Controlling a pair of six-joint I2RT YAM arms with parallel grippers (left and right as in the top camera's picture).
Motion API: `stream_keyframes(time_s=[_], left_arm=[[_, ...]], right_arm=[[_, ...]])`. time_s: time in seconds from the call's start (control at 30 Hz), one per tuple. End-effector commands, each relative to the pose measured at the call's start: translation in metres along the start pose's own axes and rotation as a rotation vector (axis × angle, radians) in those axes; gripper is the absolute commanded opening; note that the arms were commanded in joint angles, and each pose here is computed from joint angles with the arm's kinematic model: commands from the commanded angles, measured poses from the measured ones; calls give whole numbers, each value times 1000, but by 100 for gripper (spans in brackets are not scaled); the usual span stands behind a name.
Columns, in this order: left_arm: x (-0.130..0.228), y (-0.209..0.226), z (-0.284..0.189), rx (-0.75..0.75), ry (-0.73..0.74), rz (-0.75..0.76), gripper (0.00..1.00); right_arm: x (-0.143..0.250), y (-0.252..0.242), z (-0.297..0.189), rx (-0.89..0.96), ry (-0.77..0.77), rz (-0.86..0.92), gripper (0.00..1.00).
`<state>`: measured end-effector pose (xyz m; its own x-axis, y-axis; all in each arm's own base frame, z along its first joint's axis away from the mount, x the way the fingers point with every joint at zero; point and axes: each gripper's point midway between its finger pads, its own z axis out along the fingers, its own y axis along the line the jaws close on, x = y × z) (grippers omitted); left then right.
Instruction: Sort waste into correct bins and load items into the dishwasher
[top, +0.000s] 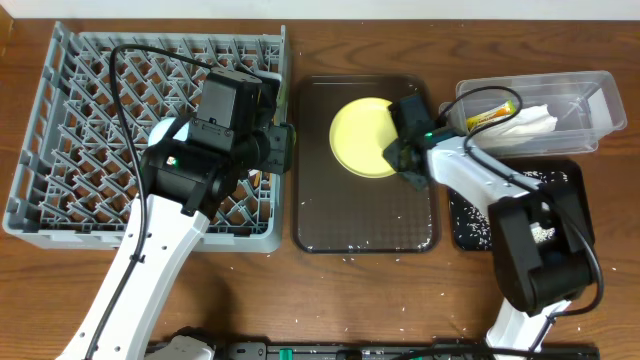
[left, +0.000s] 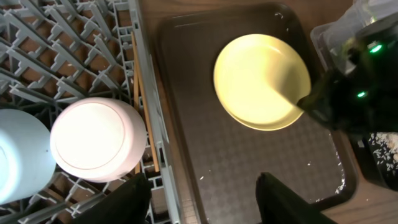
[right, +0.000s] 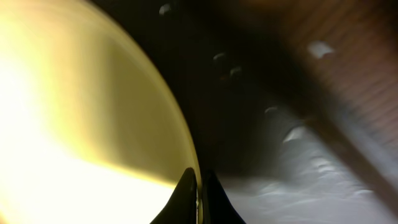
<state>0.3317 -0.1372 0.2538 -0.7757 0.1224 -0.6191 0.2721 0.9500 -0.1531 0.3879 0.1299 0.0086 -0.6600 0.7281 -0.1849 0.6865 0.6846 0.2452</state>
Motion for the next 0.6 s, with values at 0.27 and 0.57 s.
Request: stream_keyframes(time_s=[0.27, 0.57], left_arm=[[-8, -45, -10, 261, -27, 14, 77], [-7, -64, -15, 374, -19, 21, 77]], right_arm=[[-5, 47, -127, -626, 103, -793, 1], [17, 57, -196, -814, 45, -945, 1]])
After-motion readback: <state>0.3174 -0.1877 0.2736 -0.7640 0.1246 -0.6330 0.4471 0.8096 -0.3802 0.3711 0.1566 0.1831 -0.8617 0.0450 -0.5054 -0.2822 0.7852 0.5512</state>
